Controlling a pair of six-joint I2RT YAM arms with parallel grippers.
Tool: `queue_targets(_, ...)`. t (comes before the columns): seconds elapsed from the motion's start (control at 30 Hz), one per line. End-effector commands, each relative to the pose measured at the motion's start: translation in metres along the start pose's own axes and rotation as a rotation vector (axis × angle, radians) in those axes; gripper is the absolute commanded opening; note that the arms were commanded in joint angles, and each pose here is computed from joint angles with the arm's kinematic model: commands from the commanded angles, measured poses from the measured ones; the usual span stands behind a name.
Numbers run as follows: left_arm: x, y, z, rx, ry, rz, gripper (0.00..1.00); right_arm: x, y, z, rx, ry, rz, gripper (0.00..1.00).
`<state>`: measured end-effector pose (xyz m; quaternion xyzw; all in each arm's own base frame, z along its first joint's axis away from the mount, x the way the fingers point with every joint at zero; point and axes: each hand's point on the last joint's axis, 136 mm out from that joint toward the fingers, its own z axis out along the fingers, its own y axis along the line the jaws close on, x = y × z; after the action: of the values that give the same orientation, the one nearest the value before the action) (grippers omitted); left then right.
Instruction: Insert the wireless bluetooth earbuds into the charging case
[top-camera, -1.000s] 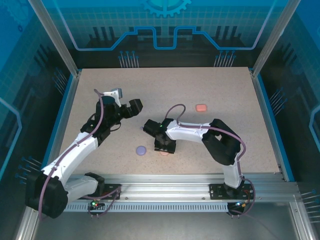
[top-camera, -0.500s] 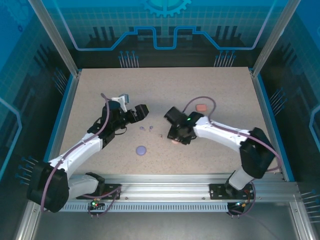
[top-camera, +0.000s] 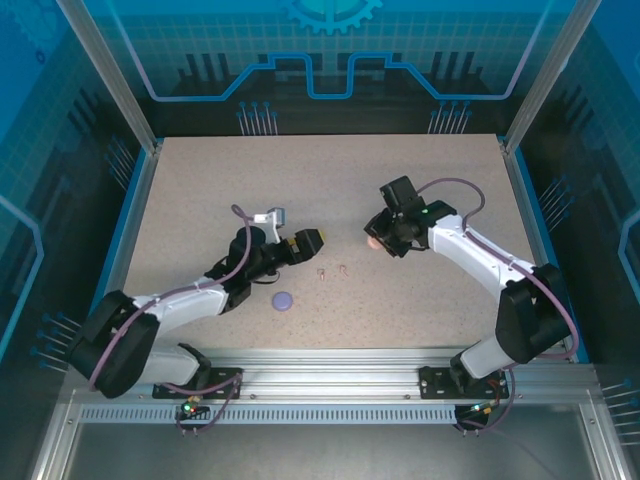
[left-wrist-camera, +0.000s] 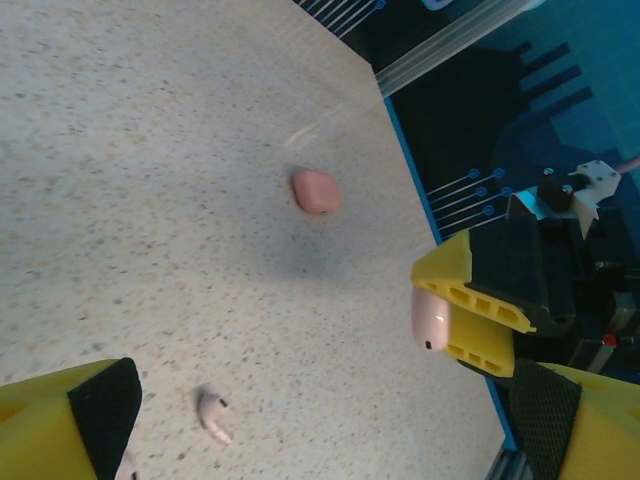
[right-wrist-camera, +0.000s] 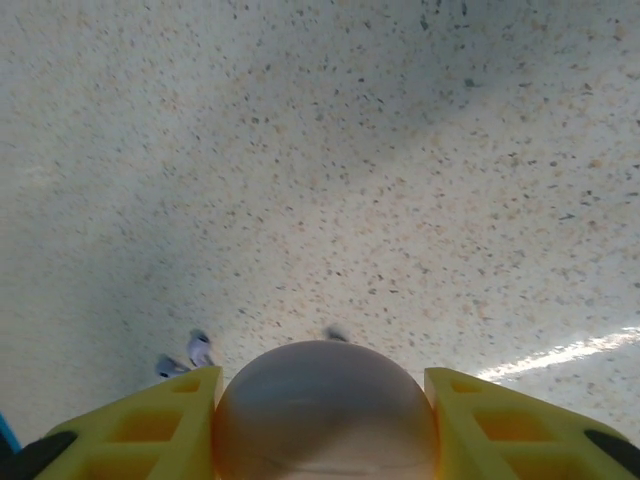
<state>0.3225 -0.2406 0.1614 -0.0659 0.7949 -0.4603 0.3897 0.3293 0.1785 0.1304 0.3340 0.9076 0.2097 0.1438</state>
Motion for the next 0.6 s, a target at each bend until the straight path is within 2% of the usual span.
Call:
queue_targets(0.0, -0.006, -0.024, 0.011, 0.124, -0.049, -0.021, 0.99, -0.005, 0.02, 0.0, -0.068, 0.022, 0.079, 0.45)
queue_targets(0.33, 0.01, -0.034, 0.053, 0.19, -0.022, -0.05, 0.95, -0.005, 0.034, 0.009, -0.095, 0.047, 0.154, 0.44)
queue_targets(0.43, 0.016, -0.039, 0.064, 0.21, -0.005, -0.049, 0.91, -0.003, 0.036, 0.01, -0.092, 0.044, 0.156, 0.44)
queue_targets(0.57, 0.024, -0.04, 0.074, 0.224, 0.01, -0.059, 0.78, 0.001, 0.042, 0.011, -0.092, 0.048, 0.157, 0.44)
